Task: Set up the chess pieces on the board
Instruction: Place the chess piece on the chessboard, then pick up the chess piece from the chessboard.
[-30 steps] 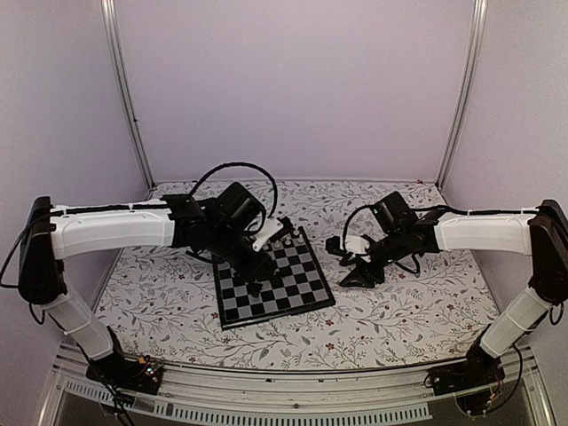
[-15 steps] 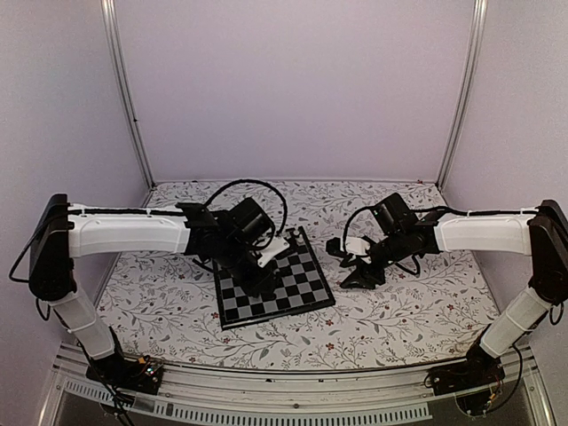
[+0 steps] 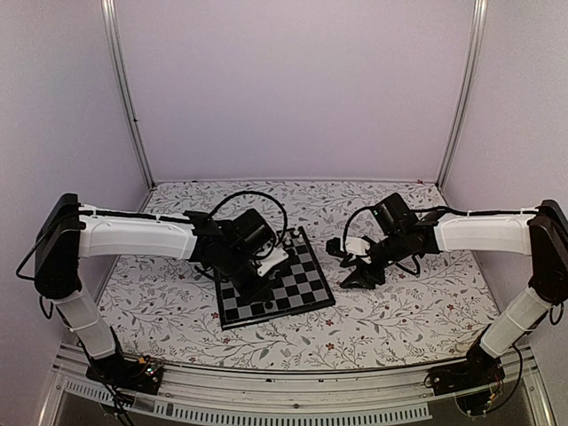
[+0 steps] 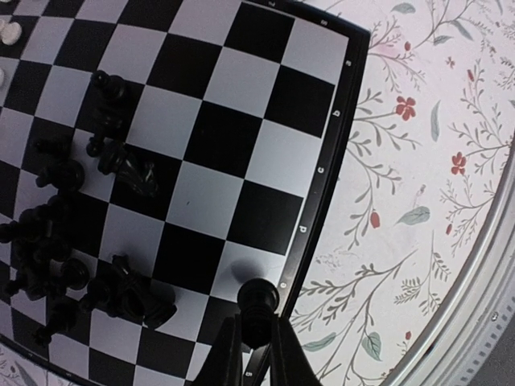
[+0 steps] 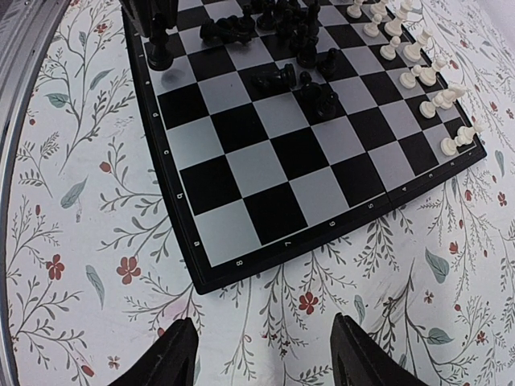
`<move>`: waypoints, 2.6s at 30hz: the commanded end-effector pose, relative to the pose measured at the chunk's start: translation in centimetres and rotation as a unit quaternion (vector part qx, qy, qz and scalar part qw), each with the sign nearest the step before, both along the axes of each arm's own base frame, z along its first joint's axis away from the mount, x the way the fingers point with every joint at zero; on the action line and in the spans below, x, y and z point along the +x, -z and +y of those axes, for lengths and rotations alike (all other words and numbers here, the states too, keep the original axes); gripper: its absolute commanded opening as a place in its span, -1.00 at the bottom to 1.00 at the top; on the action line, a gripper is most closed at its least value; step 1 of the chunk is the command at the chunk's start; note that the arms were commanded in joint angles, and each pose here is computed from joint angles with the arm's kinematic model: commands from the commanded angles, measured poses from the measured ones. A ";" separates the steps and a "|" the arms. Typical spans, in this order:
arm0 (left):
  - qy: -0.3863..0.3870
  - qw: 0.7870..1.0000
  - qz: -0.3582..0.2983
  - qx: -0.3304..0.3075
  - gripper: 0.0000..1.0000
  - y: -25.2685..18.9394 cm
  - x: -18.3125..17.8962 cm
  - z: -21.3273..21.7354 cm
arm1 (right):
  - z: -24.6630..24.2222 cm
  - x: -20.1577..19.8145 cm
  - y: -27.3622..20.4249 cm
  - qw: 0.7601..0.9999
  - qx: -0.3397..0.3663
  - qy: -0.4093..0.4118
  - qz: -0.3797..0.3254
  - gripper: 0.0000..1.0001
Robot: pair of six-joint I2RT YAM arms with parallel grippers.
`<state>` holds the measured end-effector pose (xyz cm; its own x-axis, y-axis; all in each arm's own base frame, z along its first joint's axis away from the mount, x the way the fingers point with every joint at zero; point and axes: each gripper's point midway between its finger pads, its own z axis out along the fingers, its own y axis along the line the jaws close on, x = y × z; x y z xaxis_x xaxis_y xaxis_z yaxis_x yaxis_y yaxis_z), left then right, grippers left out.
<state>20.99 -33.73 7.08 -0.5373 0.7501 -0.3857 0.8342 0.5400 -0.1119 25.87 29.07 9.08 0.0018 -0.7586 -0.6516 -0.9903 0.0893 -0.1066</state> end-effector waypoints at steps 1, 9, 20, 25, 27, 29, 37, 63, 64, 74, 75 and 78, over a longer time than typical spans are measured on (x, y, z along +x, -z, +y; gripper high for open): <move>0.008 1.000 -0.005 -0.007 -0.86 0.5 -0.3 -0.9 | -0.1 0.0 0.7 1.000 -0.006 -0.001 0.000 0.18; 0.004 1.000 -0.005 0.006 -0.85 1.4 -0.1 -0.7 | -0.2 0.0 0.8 1.000 -0.007 -0.001 0.001 0.18; 0.012 1.000 -0.012 -0.002 -0.44 -0.5 -0.4 -1.0 | -0.1 -0.1 0.8 1.000 -0.007 -0.003 0.003 0.18; 0.021 0.998 -0.049 -0.031 -0.34 -4.7 0.5 -1.8 | -0.1 -0.2 0.9 1.000 -0.007 -0.003 0.006 0.18; 0.009 0.996 -0.077 -0.033 -0.30 -6.1 2.0 -1.4 | -0.1 -0.2 0.9 1.000 -0.007 -0.003 0.006 0.18; -0.023 0.994 -0.100 -0.026 -0.30 -6.7 4.2 -0.1 | -0.1 -0.2 0.9 1.000 -0.007 -0.003 0.005 0.18; -0.166 0.976 -0.137 -0.009 -0.29 -5.8 12.0 5.1 | -0.2 -0.1 1.1 1.000 -0.011 0.000 0.005 0.18; -0.148 0.988 -0.052 0.014 -0.45 1.4 12.9 3.5 | -0.4 0.0 1.6 1.000 -0.019 -0.001 0.004 0.18; -0.149 0.987 -0.052 0.013 -0.48 1.4 12.9 3.5 | -0.4 0.0 1.6 1.000 -0.019 -0.001 0.004 0.17; -0.161 0.985 -0.056 0.005 -0.76 1.2 13.5 3.7 | -0.4 0.0 1.8 1.000 -0.021 -0.001 0.006 0.17; -0.162 0.985 -0.057 0.004 -0.80 1.2 13.6 3.8 | -0.4 0.0 1.8 1.000 -0.021 -0.001 0.006 0.17; -0.164 0.985 -0.058 0.002 -0.86 0.9 13.6 3.9 | -0.4 0.0 1.9 1.000 -0.023 -0.001 0.006 0.17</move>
<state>33.54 -29.66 5.27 -0.7043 0.5731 -0.4189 0.6347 0.7727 -0.0099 26.02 28.83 8.03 -0.0006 -0.7779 -0.6284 -0.9906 0.0863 -0.1059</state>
